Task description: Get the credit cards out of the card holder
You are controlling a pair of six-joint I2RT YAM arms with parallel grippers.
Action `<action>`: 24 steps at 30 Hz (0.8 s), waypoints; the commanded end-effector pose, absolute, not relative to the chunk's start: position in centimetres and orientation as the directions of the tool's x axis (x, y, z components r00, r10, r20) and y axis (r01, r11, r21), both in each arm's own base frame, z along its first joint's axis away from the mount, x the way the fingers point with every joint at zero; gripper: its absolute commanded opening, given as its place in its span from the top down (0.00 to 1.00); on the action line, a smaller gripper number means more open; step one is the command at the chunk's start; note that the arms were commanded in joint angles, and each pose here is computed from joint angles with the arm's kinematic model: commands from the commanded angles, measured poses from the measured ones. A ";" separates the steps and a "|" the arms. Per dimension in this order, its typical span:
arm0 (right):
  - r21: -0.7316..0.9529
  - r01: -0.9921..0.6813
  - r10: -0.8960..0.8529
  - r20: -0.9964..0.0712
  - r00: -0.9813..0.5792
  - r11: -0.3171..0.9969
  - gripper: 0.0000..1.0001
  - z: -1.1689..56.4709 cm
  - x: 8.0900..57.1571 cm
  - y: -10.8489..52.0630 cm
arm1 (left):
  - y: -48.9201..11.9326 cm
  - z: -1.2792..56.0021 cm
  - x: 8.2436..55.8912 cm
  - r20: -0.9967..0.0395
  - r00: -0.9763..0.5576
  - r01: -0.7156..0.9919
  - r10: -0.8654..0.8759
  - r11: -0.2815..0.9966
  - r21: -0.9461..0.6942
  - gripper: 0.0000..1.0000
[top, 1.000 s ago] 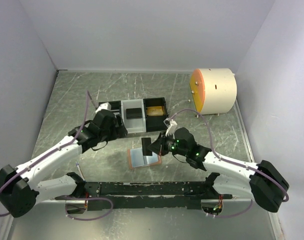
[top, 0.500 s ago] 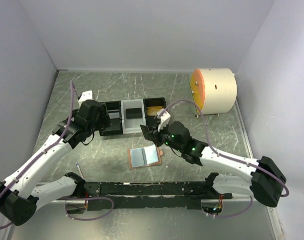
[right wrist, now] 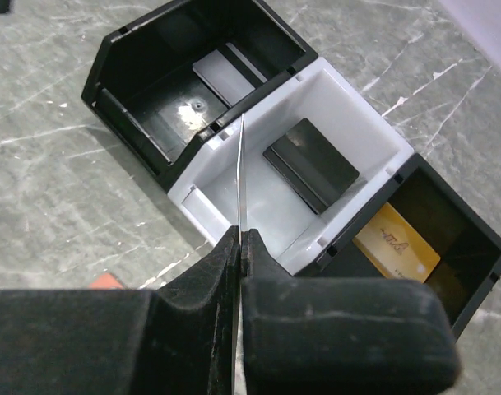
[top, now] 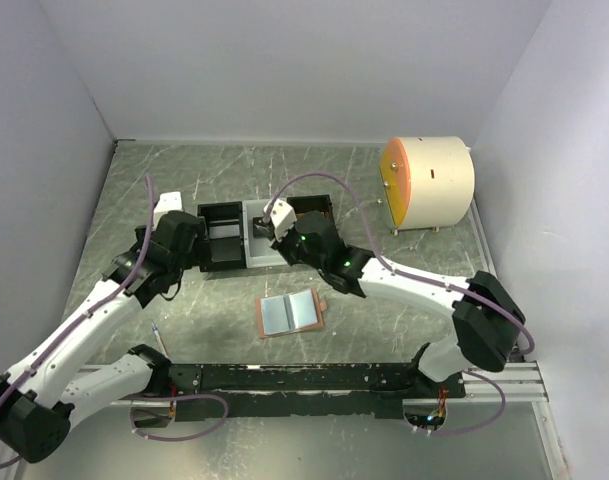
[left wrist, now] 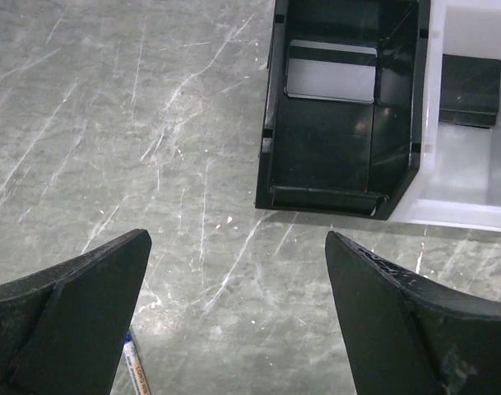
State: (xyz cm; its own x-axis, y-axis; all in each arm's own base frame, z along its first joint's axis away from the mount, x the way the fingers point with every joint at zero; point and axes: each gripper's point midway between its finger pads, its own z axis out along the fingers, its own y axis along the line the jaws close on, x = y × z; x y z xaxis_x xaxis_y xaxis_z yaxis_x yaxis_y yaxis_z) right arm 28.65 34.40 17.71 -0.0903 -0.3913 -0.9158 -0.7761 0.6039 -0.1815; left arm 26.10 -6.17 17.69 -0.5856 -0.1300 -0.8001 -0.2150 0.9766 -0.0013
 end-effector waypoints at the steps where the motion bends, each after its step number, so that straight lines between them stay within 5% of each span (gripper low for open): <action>1: -0.271 -0.770 -0.483 -0.874 -0.055 0.578 1.00 16.7 30.2 34.7 | -6.0 19.5 26.0 -0.839 -0.517 -0.200 -0.169 0.977 -0.074 0.00; 12: -0.443 -0.741 -0.629 -0.777 0.035 0.506 1.00 14.7 34.0 36.1 | -2.0 19.6 25.7 -0.837 -0.499 -0.385 -0.224 0.923 -0.018 0.00; 24: -0.641 -0.670 -0.788 -0.600 0.135 0.374 1.00 11.7 38.1 36.7 | -1.5 20.2 25.6 -0.857 -0.466 -0.392 -0.219 0.920 -0.022 0.00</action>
